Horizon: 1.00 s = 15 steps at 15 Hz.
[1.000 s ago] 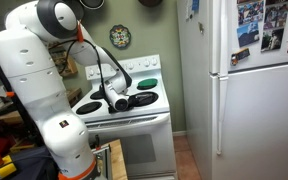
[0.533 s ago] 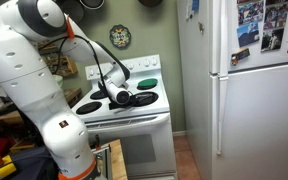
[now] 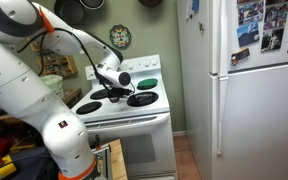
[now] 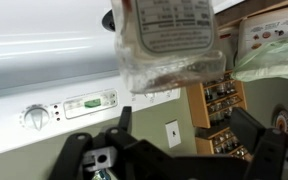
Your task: Set the ketchup bottle upright on the stove
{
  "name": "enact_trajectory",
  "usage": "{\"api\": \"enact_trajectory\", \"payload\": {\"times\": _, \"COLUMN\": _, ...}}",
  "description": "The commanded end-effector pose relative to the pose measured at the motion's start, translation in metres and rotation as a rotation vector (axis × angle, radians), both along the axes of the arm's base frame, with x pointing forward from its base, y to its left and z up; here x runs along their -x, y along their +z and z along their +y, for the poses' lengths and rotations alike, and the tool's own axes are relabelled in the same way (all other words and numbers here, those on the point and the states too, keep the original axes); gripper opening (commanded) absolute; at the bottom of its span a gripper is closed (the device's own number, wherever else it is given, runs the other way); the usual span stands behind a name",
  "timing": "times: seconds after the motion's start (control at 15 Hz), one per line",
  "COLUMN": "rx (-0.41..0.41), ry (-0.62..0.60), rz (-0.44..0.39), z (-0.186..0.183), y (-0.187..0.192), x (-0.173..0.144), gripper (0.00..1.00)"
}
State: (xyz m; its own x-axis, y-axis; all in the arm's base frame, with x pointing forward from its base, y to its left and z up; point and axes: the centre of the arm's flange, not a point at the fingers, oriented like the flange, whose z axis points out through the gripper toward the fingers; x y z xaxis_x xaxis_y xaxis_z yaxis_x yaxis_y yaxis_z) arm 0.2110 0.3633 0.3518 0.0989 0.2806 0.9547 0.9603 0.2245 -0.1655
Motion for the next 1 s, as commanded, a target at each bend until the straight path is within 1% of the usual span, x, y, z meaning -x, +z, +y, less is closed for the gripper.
{"api": "enact_trajectory", "payload": {"times": 0.0, "rx": 0.002, "ry": 0.001, "rz": -0.002, "z": 0.000, "y": 0.003, "x": 0.000, "gripper": 1.00}}
{"api": "enact_trajectory", "payload": {"times": 0.33, "rx": 0.004, "ry": 0.000, "rz": -0.002, "z": -0.001, "y": 0.003, "x": 0.000, "gripper": 1.00}}
{"api": "enact_trajectory", "payload": {"times": 0.47, "rx": 0.074, "ry": 0.084, "rz": -0.023, "z": -0.003, "y": 0.020, "x": -0.001, "gripper": 1.00}}
{"api": "enact_trajectory", "payload": {"times": 0.67, "rx": 0.229, "ry": 0.154, "rz": -0.041, "z": -0.010, "y": 0.045, "x": -0.006, "gripper": 1.00}}
{"api": "enact_trajectory", "payload": {"times": 0.8, "rx": 0.304, "ry": 0.151, "rz": -0.046, "z": -0.011, "y": 0.064, "x": -0.012, "gripper": 1.00}}
{"api": "enact_trajectory", "payload": {"times": 0.93, "rx": 0.348, "ry": 0.153, "rz": -0.057, "z": -0.012, "y": 0.083, "x": -0.017, "gripper": 1.00}}
